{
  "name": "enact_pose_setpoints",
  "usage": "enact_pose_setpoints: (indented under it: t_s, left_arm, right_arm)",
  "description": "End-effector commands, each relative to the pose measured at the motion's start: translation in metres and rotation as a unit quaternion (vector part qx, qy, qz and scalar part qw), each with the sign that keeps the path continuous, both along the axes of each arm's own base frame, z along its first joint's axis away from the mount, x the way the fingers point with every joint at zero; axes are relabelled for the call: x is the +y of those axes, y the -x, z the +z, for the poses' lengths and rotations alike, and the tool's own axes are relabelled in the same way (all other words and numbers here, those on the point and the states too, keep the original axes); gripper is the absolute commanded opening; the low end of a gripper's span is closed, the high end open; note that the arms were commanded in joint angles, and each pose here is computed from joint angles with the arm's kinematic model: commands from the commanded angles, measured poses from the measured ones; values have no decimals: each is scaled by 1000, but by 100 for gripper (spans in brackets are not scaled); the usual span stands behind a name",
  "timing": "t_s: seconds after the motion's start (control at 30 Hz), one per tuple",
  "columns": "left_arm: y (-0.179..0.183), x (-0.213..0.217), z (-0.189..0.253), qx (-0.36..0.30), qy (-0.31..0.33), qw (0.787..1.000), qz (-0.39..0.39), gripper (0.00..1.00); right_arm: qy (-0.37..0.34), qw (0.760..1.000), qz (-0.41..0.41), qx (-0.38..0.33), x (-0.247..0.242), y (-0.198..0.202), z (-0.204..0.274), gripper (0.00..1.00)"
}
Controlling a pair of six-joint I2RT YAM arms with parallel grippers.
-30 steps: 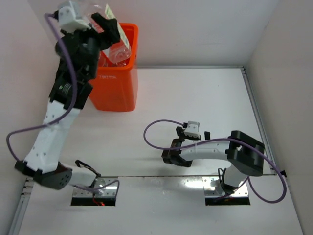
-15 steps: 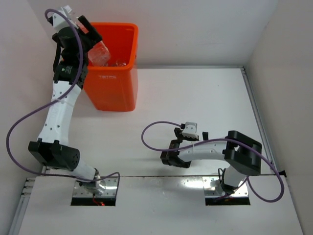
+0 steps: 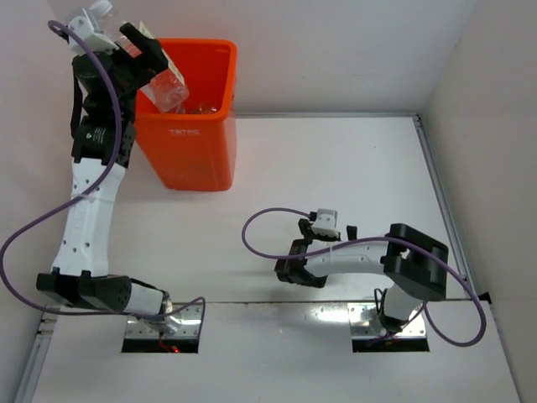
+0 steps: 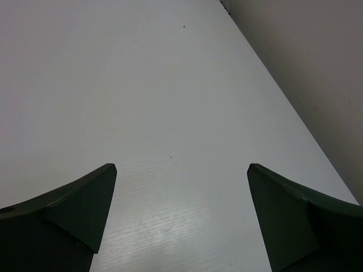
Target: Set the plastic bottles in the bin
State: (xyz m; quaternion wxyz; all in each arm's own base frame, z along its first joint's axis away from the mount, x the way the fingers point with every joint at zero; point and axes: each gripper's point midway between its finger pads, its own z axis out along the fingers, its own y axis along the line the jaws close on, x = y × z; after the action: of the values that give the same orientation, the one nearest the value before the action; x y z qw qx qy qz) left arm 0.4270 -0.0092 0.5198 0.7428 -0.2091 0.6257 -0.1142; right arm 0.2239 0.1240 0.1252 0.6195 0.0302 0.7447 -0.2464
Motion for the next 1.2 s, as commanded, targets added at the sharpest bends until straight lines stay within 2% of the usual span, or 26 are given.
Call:
enact_pose_setpoints:
  t_s: [0.0,0.2,0.27,0.4,0.57,0.73,0.9,1.17]
  left_arm:
    - [14,3,36,-50,-8,999,2,100]
    - [-40,-13,-18,15,-24,999,-32,100]
    - [-43,-20,-26,21,-10,998,-51,100]
    - [-43,-15,-30,19,-15,999,-36,100]
    - [-60,-10,-74,79,18,996,-45,100]
    - [-54,-12,-84,85,18,995,-50,100]
    - [-32,-10,-63,43,13,998,-50,100]
    - [-4,-10,-71,27,-5,998,-49,100]
  right_arm:
    - [16,1000,8,-14,4,-6,17,100]
    - [19,1000,-5,-8,0,-8,15,100]
    - [18,1000,-8,-4,-1,-8,14,100]
    - [22,1000,-7,-2,-1,-8,14,100]
    - [33,999,-6,3,5,-10,13,100]
    - [58,998,-4,13,10,-12,8,100]
    - [69,998,8,13,19,-12,6,100]
    - [69,998,8,13,19,-12,6,100]
